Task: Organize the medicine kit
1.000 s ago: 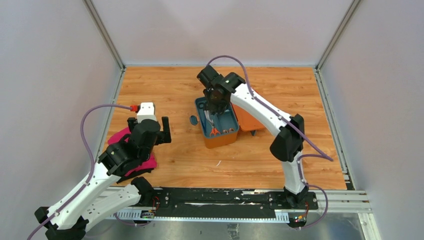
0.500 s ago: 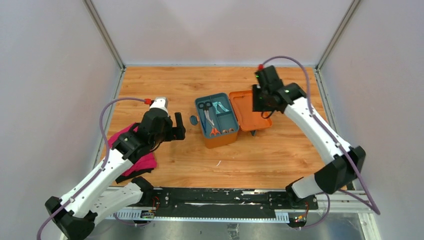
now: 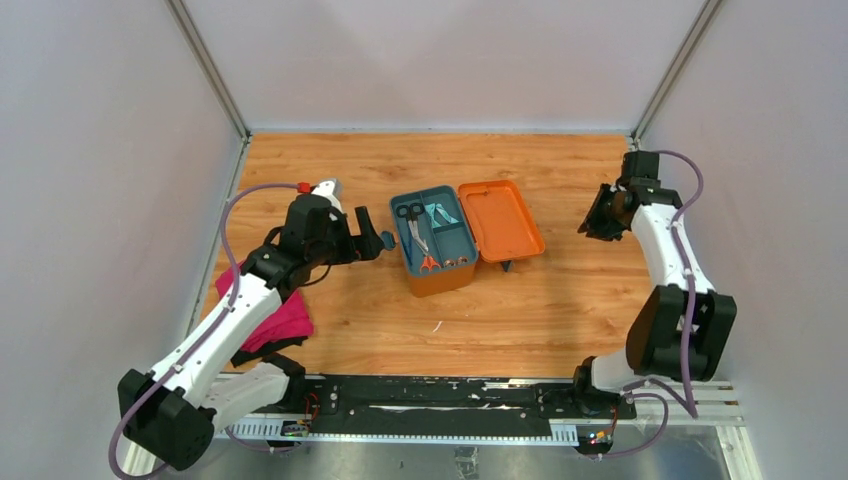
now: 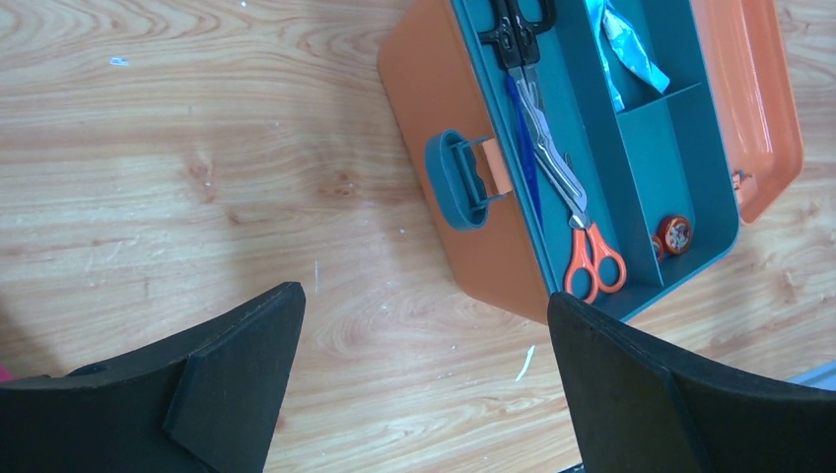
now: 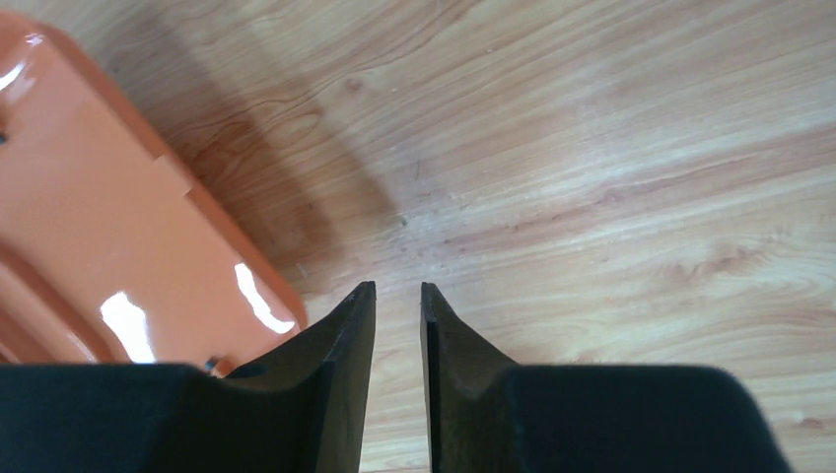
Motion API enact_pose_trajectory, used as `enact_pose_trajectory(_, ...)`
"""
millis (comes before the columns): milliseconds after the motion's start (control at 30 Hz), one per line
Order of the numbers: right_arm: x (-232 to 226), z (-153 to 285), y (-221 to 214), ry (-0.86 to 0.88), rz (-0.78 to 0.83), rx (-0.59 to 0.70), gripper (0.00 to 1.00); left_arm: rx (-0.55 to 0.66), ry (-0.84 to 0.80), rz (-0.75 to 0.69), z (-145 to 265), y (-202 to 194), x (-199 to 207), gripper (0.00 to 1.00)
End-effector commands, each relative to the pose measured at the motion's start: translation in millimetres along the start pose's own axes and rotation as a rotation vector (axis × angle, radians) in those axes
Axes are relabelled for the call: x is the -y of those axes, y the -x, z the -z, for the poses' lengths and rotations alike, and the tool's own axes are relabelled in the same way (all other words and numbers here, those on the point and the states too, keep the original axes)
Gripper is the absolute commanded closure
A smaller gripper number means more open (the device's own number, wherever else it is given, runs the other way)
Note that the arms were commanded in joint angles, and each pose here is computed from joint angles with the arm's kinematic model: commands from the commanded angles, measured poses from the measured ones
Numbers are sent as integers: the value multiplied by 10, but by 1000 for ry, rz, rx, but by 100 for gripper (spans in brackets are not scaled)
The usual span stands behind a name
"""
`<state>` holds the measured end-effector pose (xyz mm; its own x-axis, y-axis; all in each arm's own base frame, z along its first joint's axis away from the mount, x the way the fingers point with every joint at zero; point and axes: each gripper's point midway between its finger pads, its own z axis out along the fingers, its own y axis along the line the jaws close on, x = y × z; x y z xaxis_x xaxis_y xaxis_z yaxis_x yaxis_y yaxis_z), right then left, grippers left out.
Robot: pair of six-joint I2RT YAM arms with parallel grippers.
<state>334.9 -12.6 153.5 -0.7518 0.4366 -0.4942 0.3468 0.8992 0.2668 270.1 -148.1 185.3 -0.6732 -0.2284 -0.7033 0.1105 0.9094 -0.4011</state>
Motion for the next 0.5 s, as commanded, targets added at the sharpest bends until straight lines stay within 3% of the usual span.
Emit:
enact_pose_trajectory(0,107,-303,-114,96,-74,-108,77,22,-38,-11,-64,80,68,0)
enact_pose_trajectory(267,-94,-814,-519,300,-180,-284,99,29,47,-13,-230,153,-58,0)
enact_pose_trajectory(467,-257,-999,-775,453,-261,-343,100,19,74,-23,-322,138,-111,0)
